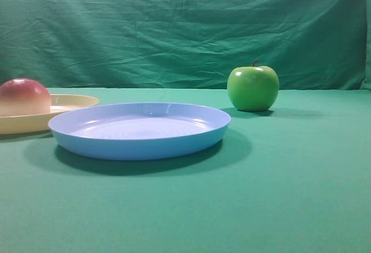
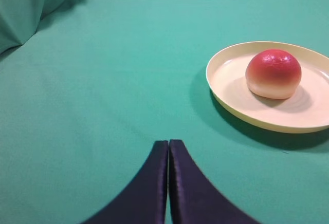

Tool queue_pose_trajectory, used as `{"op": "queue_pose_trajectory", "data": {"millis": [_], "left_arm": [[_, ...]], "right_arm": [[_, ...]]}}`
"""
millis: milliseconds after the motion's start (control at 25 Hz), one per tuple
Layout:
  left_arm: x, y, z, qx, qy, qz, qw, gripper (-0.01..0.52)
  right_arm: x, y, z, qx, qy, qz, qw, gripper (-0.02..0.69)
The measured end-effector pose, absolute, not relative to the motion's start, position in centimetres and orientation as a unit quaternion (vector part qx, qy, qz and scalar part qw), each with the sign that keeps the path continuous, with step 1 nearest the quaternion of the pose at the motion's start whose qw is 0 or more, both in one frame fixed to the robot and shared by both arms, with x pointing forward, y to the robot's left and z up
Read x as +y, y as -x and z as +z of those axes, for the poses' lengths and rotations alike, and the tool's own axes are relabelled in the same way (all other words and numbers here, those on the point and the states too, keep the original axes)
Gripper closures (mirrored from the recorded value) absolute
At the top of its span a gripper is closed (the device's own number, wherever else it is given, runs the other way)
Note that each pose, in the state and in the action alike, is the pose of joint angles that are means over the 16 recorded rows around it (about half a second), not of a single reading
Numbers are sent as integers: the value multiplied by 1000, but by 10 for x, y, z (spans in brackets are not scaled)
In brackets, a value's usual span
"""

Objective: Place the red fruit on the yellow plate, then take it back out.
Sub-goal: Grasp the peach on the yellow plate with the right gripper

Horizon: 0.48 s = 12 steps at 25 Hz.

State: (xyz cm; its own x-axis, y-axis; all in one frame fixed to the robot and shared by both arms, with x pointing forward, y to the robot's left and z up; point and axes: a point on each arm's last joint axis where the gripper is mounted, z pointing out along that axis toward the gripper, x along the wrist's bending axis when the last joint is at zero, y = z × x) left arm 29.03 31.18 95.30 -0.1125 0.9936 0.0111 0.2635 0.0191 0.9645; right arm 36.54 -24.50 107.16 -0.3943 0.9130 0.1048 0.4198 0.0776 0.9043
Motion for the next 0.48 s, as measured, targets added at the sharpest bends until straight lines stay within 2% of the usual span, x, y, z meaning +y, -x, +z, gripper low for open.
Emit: {"op": "queue_pose_trajectory", "data": {"millis": [480], "left_arm": [[312,-290,953,591,-532,455,401,514]], "right_arm": [[-149,-448,1073,795,-407,420,157,665]]}}
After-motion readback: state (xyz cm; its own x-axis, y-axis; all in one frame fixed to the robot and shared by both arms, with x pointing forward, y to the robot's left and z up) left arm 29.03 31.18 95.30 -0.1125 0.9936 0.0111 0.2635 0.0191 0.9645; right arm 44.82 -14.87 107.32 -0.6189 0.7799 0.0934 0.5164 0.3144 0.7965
